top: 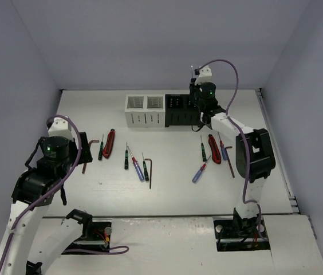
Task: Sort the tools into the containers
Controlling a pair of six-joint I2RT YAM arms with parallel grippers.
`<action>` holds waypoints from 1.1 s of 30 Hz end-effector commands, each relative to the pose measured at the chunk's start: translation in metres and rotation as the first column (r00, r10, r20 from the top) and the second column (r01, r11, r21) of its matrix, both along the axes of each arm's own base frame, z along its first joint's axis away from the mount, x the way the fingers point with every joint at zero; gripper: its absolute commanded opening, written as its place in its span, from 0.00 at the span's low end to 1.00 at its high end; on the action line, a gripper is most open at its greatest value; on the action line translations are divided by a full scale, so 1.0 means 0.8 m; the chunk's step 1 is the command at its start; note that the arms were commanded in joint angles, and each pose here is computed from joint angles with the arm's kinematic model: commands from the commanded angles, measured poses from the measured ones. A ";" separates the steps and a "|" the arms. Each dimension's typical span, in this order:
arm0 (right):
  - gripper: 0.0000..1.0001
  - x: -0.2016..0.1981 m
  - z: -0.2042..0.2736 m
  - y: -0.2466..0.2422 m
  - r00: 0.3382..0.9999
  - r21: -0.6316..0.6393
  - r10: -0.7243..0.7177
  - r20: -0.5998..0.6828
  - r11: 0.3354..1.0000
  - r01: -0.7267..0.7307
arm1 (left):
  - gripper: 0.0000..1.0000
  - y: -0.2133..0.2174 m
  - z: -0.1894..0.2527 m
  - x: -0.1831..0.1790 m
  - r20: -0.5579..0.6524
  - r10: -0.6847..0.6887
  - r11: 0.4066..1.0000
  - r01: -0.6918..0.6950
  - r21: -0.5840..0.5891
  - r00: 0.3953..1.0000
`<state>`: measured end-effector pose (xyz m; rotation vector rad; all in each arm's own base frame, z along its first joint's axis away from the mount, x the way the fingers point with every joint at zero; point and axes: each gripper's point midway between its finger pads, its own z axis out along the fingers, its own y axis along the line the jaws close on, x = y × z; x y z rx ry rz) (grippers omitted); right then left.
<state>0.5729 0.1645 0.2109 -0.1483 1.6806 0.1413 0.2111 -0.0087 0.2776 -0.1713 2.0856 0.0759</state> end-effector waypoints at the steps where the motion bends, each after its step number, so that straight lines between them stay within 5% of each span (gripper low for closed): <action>1: 0.00 0.007 0.022 0.005 0.993 0.043 -0.014 0.118 0.999 0.009 | 0.82 -0.001 0.016 0.000 0.063 -0.003 1.000 0.004 -0.020 0.998; 11: 0.04 -0.014 -0.012 0.000 0.996 0.023 -0.035 0.085 0.999 0.033 | 0.82 0.001 0.025 -0.010 0.100 -0.026 0.999 0.028 -0.019 0.995; 15: 0.29 -0.033 0.004 -0.007 0.994 0.034 -0.048 0.096 0.998 0.045 | 0.82 -0.001 0.026 -0.009 0.100 -0.025 0.999 0.028 -0.026 0.995; 22: 0.58 -0.074 0.044 -0.020 0.995 0.048 -0.047 0.084 0.998 0.043 | 0.82 -0.002 0.040 -0.005 0.115 -0.030 0.999 0.033 -0.026 0.993; 26: 0.62 -0.100 0.079 -0.036 0.997 0.034 -0.070 0.040 0.997 0.069 | 0.82 -0.004 0.054 -0.004 0.132 -0.038 0.999 0.042 -0.032 0.991; 33: 0.54 -0.173 0.049 -0.075 0.960 -0.023 -0.132 -0.248 0.991 0.130 | 0.82 -0.019 0.061 0.001 0.127 -0.087 0.994 0.095 -0.059 0.988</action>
